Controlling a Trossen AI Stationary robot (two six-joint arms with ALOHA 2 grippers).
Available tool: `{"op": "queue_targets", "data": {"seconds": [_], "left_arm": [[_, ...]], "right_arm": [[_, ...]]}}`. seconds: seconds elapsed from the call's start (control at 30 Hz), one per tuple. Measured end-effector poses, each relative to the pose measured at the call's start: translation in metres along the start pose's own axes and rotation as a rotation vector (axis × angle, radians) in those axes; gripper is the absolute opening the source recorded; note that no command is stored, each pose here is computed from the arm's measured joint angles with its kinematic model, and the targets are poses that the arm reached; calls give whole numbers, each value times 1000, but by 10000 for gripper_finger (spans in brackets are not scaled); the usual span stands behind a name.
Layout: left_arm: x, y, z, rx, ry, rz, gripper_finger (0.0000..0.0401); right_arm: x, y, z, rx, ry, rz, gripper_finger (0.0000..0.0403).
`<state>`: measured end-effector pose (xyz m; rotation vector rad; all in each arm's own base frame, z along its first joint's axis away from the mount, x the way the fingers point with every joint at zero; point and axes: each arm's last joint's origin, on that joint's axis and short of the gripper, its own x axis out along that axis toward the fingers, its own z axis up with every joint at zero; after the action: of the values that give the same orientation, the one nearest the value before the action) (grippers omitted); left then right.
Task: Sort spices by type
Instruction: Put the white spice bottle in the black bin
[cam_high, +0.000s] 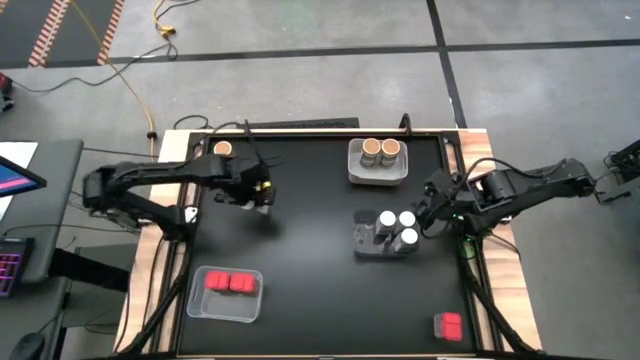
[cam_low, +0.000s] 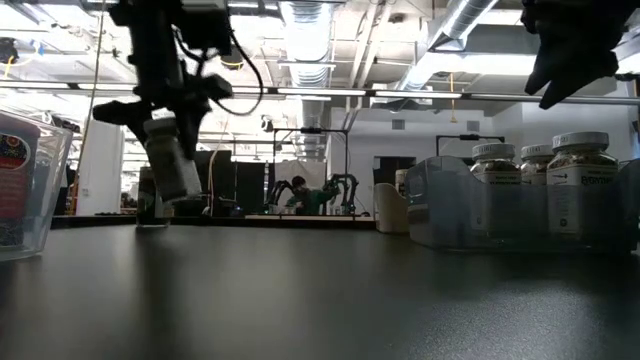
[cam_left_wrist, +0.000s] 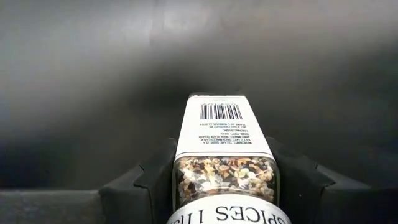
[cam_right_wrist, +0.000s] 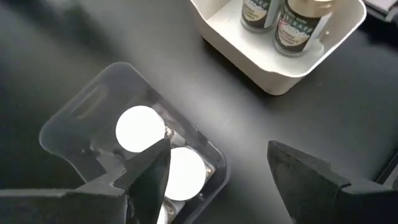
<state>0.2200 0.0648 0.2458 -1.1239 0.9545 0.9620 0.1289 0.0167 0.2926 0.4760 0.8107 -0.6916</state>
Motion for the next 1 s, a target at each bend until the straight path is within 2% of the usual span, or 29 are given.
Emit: {"op": "queue_targets", "data": {"seconds": [0.23, 0.37, 0.5, 0.67, 1.0], "left_arm": [[33, -39, 9, -88, 135, 89, 199], [42, -60, 18, -168, 141, 129, 199], [45, -78, 27, -182, 129, 102, 199], [52, -87, 26, -245, 132, 121, 199], [54, -89, 24, -317, 129, 127, 215]], "right_arm": [[2, 0, 3, -58, -10, -8, 297], [3, -1, 5, -94, -15, -12, 297], [3, -1, 5, -151, -14, -13, 297], [3, -1, 5, -179, -11, -15, 297], [3, -1, 5, -231, -11, -15, 297]]}}
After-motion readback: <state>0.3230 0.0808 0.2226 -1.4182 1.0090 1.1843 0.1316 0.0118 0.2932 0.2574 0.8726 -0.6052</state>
